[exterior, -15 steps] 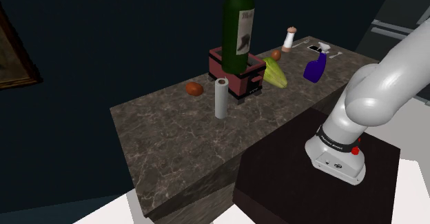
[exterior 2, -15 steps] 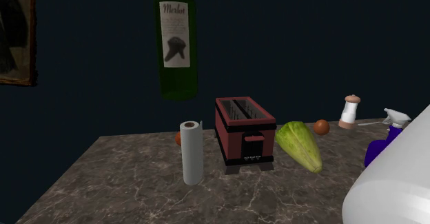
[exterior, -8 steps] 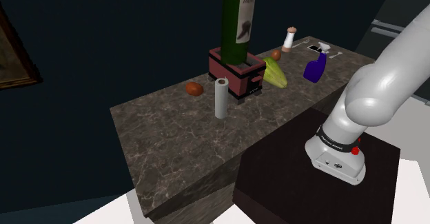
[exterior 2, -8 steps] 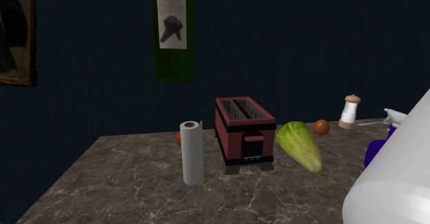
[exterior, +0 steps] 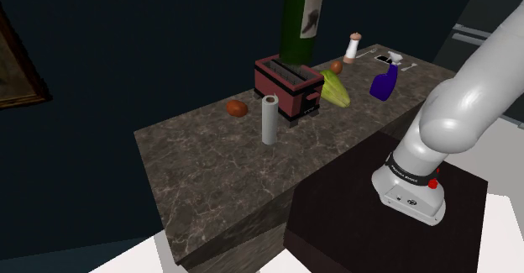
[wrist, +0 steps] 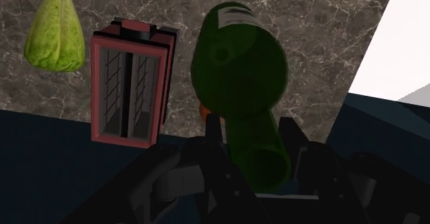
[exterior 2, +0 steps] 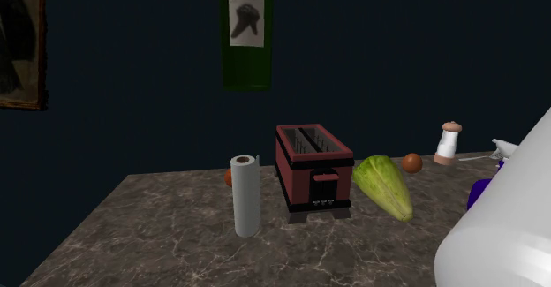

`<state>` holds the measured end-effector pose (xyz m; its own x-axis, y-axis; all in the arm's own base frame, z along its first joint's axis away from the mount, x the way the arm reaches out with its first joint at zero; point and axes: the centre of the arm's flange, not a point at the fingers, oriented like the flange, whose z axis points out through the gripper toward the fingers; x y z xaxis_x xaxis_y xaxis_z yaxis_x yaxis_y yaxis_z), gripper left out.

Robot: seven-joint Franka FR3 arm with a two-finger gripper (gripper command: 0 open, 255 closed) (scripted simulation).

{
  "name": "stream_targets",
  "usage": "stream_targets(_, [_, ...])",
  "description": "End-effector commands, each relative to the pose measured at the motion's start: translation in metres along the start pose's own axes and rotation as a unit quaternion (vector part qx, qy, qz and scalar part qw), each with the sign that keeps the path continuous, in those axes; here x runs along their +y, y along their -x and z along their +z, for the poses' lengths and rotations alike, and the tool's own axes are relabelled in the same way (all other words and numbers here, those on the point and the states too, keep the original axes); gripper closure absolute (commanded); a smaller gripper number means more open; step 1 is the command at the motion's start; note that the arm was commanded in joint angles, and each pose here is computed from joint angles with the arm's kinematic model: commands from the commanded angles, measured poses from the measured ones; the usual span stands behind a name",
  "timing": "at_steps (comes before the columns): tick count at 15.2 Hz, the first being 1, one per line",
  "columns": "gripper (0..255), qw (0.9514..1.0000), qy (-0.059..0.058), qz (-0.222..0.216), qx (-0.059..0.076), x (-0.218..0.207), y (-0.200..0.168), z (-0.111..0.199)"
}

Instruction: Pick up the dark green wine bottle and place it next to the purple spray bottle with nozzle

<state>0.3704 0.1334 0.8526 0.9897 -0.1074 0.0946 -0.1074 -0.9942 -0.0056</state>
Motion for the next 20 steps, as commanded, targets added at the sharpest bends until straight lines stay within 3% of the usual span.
stream_targets(1, [255,1.0000,0.000,-0.001,0.000,0.025,0.006,-0.001])
stream_targets(20, [255,1.0000,0.000,-0.001,0.000,0.274,0.039,-0.006])
